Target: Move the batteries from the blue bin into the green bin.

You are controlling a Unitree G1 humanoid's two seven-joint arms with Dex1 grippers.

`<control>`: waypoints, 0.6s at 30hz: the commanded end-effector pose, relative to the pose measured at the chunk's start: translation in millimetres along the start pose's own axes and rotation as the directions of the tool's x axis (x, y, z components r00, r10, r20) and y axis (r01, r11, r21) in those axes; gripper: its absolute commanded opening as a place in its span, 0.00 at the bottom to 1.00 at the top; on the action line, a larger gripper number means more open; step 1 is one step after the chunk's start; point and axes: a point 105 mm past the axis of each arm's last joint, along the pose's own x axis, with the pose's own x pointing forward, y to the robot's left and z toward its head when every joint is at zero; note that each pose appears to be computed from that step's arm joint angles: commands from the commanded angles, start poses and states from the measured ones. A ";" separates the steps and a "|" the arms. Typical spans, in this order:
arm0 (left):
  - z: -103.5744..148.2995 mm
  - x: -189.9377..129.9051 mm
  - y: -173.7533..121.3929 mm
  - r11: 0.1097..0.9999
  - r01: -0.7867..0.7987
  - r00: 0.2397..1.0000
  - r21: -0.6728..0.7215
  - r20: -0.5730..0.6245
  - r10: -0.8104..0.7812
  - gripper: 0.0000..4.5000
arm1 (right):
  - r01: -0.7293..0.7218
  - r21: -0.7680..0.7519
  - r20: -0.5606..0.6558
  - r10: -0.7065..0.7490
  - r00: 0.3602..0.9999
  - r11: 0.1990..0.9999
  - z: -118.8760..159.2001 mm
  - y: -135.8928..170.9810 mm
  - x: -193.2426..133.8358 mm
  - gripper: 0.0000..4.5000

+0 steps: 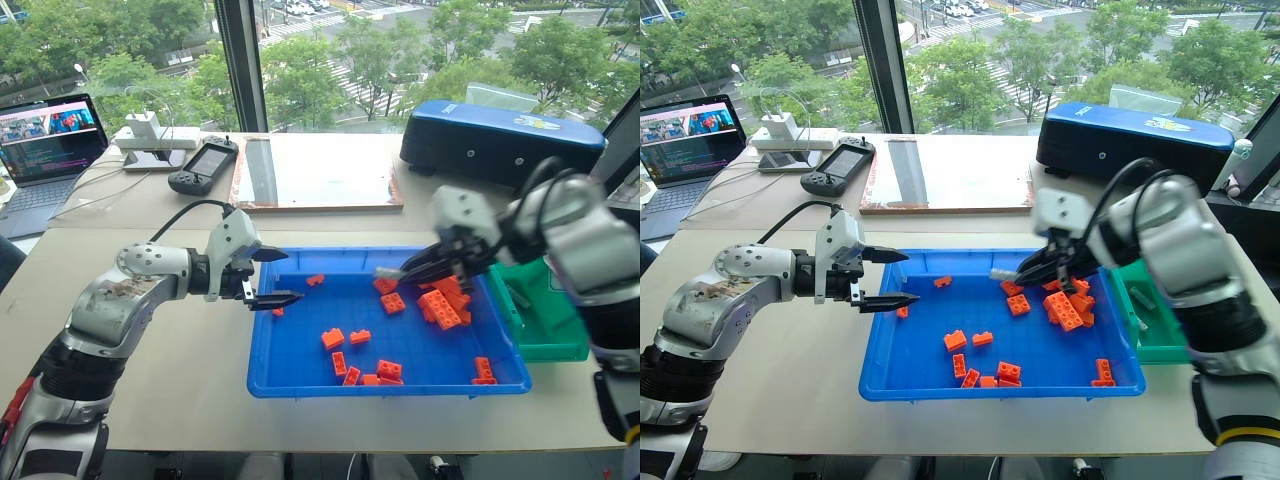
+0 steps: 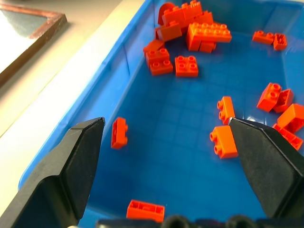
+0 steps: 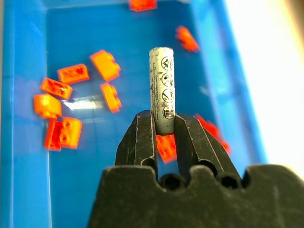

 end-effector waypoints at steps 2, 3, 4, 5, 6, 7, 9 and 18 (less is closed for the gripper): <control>30.7 2.0 -9.5 0.996 0.089 0.986 0.015 0.143 -0.090 1.00 | 0.350 0.118 -0.133 -0.334 0.933 0.929 -33.9 -29.5 -57.3 0.05; 33.6 2.2 -9.0 0.996 0.094 0.983 0.012 0.156 -0.094 1.00 | 0.408 0.142 -0.158 -0.386 0.909 0.902 -41.2 -32.7 -67.3 0.05; 36.6 2.3 -7.2 0.996 0.094 0.981 0.011 0.168 -0.094 1.00 | 0.464 0.175 -0.188 -0.433 0.881 0.868 -49.7 -34.2 -77.8 0.05; 39.1 2.3 -5.8 0.996 0.094 0.979 0.012 0.179 -0.094 1.00 | 0.495 0.207 -0.209 -0.457 0.865 0.844 -55.9 -33.3 -83.4 0.05; 41.9 2.3 -5.4 0.995 0.098 0.977 0.014 0.191 -0.099 1.00 | 0.515 0.231 -0.232 -0.467 0.853 0.825 -62.5 -30.8 -86.2 0.05; 46.4 2.2 -6.8 0.993 0.115 0.971 0.016 0.212 -0.115 1.00 | 0.524 0.248 -0.260 -0.465 0.846 0.814 -70.7 -25.8 -87.0 0.05; 54.4 1.7 -9.2 0.989 0.146 0.958 0.010 0.248 -0.144 1.00 | 0.547 0.283 -0.298 -0.470 0.831 0.787 -83.7 -18.1 -88.6 0.05; 69.9 6.0 -5.4 0.985 0.165 0.944 0.042 0.281 -0.171 1.00 | 0.613 0.364 -0.359 -0.502 0.787 0.701 -117.8 -2.5 -76.2 0.56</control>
